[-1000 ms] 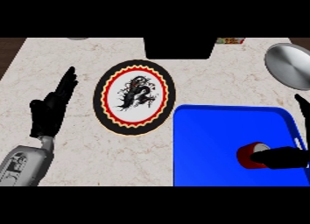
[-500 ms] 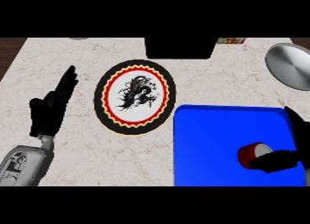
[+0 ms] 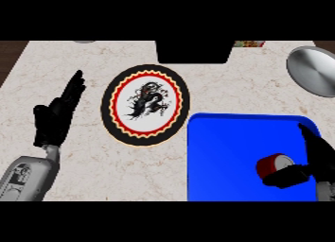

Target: Pick the can from the tray and place it in the plate

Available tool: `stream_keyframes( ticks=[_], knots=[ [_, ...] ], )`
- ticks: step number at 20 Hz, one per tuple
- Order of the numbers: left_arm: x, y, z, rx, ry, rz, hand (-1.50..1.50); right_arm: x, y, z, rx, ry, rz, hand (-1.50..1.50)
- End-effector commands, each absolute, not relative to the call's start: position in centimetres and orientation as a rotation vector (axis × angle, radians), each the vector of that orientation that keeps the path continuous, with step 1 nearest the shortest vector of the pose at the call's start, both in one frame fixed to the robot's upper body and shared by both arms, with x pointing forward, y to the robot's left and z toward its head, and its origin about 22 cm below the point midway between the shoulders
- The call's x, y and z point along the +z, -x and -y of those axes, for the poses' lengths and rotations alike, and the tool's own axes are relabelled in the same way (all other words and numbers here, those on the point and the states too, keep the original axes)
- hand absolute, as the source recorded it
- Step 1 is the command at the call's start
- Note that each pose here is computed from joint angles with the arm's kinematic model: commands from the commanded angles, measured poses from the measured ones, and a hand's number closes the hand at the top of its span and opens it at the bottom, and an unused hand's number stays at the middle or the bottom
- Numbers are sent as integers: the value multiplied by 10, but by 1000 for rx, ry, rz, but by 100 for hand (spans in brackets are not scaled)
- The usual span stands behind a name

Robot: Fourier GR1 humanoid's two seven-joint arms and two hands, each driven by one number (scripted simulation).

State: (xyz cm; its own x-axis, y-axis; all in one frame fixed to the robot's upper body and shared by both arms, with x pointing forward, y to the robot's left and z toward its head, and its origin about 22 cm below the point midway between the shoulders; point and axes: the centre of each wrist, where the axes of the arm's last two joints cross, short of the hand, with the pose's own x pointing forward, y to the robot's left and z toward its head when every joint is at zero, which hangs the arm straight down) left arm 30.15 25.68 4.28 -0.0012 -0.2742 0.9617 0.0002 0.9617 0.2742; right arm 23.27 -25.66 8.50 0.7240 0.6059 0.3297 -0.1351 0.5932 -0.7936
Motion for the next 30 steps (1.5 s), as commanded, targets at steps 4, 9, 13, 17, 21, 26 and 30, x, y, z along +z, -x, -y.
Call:
stream_keyframes(
  ticks=[4, 9, 13, 17, 21, 26, 30],
  knots=[
    [64, -302, -253, -224, -209, 1552, 0, 76, -234, 249, 440, 882, 500, 150],
    [26, -296, -263, -211, -213, 1547, 0, 90, -224, 265, 445, 967, 515, 150],
    [30, -288, -269, -205, -219, 1563, 0, 84, -229, 259, 422, 974, 547, 150],
    [43, -299, -247, -236, -208, 1555, 0, 52, -237, 254, 765, 948, 705, 150],
    [43, -304, -242, -235, -185, 1562, 0, 40, -255, 243, 1046, 898, 886, 150],
    [45, -311, -261, -246, -210, 1567, 0, 63, -272, 243, 981, 1035, 1212, 150],
    [39, -312, -246, -218, -199, 1550, 0, 84, -275, 222, 871, 1065, 1503, 150]
  ],
)
